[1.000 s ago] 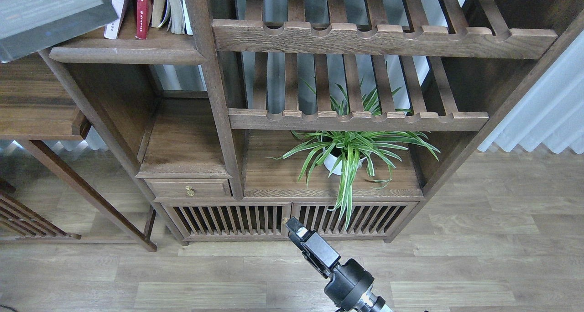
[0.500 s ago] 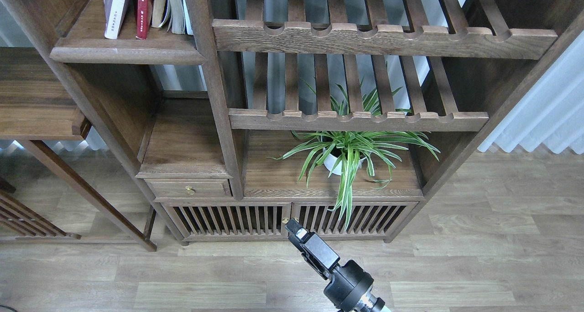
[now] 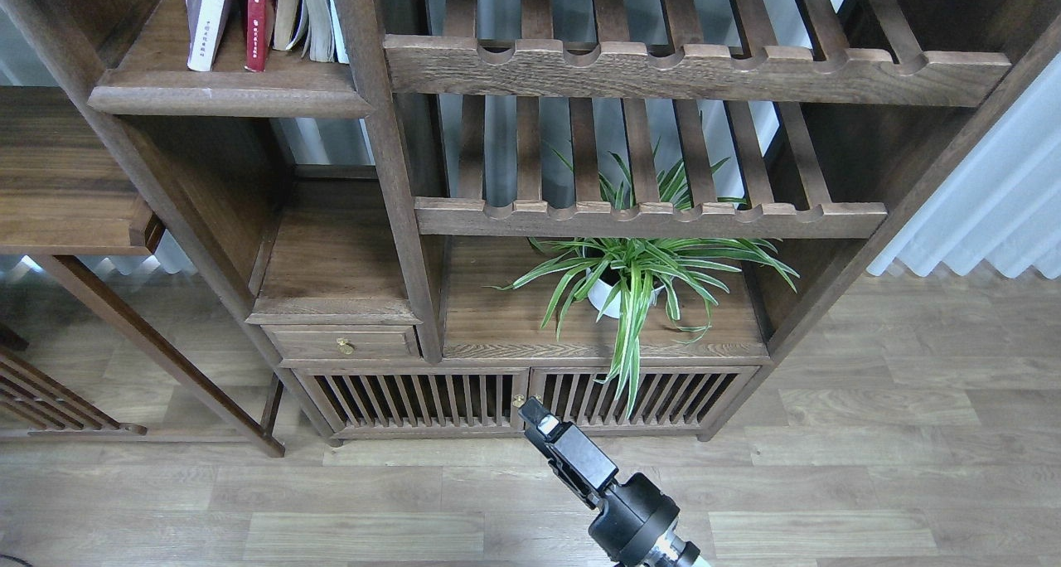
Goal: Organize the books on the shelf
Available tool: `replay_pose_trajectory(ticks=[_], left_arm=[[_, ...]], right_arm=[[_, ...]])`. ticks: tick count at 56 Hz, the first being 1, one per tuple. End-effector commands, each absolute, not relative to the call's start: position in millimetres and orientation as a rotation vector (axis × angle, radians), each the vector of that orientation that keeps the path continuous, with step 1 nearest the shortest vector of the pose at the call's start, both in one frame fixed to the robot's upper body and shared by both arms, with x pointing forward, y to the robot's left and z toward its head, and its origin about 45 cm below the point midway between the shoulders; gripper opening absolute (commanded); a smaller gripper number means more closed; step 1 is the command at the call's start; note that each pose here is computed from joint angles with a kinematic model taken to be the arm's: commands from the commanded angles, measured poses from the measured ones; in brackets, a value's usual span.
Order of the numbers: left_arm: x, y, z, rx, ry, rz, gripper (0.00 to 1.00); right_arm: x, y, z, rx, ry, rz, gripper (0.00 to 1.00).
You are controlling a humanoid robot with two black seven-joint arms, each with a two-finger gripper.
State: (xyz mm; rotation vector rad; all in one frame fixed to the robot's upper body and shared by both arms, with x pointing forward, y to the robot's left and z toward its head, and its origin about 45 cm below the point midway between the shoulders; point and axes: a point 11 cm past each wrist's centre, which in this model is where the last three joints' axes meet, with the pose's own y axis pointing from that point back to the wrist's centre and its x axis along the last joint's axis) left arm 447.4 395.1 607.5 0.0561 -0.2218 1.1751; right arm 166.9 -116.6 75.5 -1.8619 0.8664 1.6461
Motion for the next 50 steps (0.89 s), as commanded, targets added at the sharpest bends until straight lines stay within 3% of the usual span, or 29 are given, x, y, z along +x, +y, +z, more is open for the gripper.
replay_pose_trajectory(ticks=[1,21,50], left_arm=[[463.1,385.6,599.3,0.094,-0.219,1.187,0.1],[489.3,333.9,581.0,0.128,-0.202,1.112,0.1],[515.9,320.8,568.7,0.057,-0.137,1.144,0.07]], right_arm=[[166.8,-116.5,75.9,-1.862,0.865,1.646,0.99],[167.2,-116.3,76.8,-1.861,0.863,1.642,0.99],[187.7,-123.9,86.0,-1.837,0.864,1.587,0.99]])
